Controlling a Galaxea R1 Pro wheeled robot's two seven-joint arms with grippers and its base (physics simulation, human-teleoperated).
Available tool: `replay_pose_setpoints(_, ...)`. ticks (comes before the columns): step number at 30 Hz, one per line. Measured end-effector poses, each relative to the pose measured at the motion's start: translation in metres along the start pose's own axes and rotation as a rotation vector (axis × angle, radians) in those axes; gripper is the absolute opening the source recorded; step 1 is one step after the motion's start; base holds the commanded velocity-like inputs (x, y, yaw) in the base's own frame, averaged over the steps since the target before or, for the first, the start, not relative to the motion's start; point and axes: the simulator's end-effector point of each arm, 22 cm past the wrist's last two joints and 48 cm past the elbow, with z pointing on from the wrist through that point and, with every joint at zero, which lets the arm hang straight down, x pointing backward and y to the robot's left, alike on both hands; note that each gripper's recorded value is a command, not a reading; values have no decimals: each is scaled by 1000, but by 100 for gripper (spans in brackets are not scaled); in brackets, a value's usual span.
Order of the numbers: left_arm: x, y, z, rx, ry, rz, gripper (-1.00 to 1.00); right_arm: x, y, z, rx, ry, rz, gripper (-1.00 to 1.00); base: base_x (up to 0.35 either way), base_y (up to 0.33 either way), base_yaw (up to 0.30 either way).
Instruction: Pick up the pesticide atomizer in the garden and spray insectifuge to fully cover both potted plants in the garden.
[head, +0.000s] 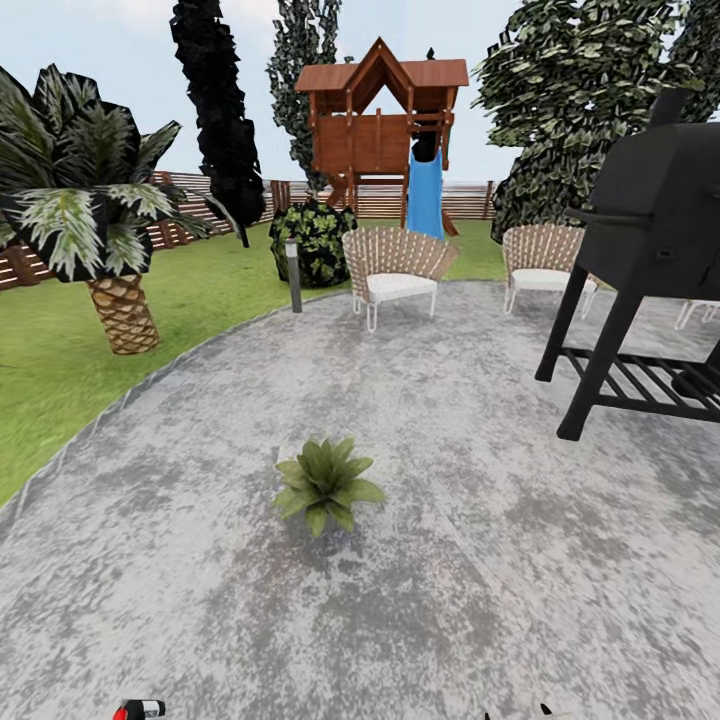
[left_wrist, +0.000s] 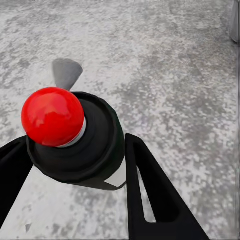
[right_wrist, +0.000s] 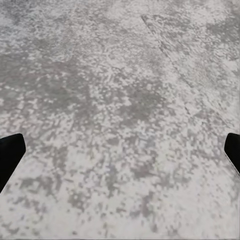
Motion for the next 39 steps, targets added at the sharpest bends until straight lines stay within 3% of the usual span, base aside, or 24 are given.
replay_pose_setpoints(14,1,-6,0,10,1,-4,-100,1,-2,-1,5,1,1,100,23,-15,1)
replay_pose_setpoints(16,10,-4,-4,15,25,8,-100,11,2,-4,-4,26,5,100,0,0,0)
replay_pose_setpoints(17,39,-4,-19,99,94,105,-100,18,11,-6,-24,44,2,100,0,0,0)
replay_pose_setpoints(18,42,-13,-22,184,106,170,-100,23,12,-8,-28,55,2,100,0,0,0)
replay_pose_setpoints(20,49,-31,-26,302,125,241,-100,20,8,-6,-26,49,-2,100,0,0,0)
replay_pose_setpoints(23,51,-45,-29,391,138,288,-100,-3,-3,2,-10,-3,-19,100,0,0,0)
replay_pose_setpoints(26,34,-52,-11,422,131,314,-100,-40,-5,12,-29,-87,-80,100,0,0,0)
replay_pose_setpoints(28,20,-56,7,452,151,347,-100,-64,12,17,-113,-137,-175,100,0,0,0)
replay_pose_setpoints(31,6,-71,25,547,203,418,-100,-87,40,28,-247,-152,-296,100,0,0,0)
replay_pose_setpoints(34,-10,-90,33,654,218,481,-100,-111,50,45,-301,-155,-352,100,0,0,0)
replay_pose_setpoints(37,-17,-111,30,780,236,555,-100,-133,67,56,-381,-164,-405,100,0,0,0)
replay_pose_setpoints(39,-22,-127,26,875,248,617,-100,-141,90,55,-494,-164,-457,100,0,0,0)
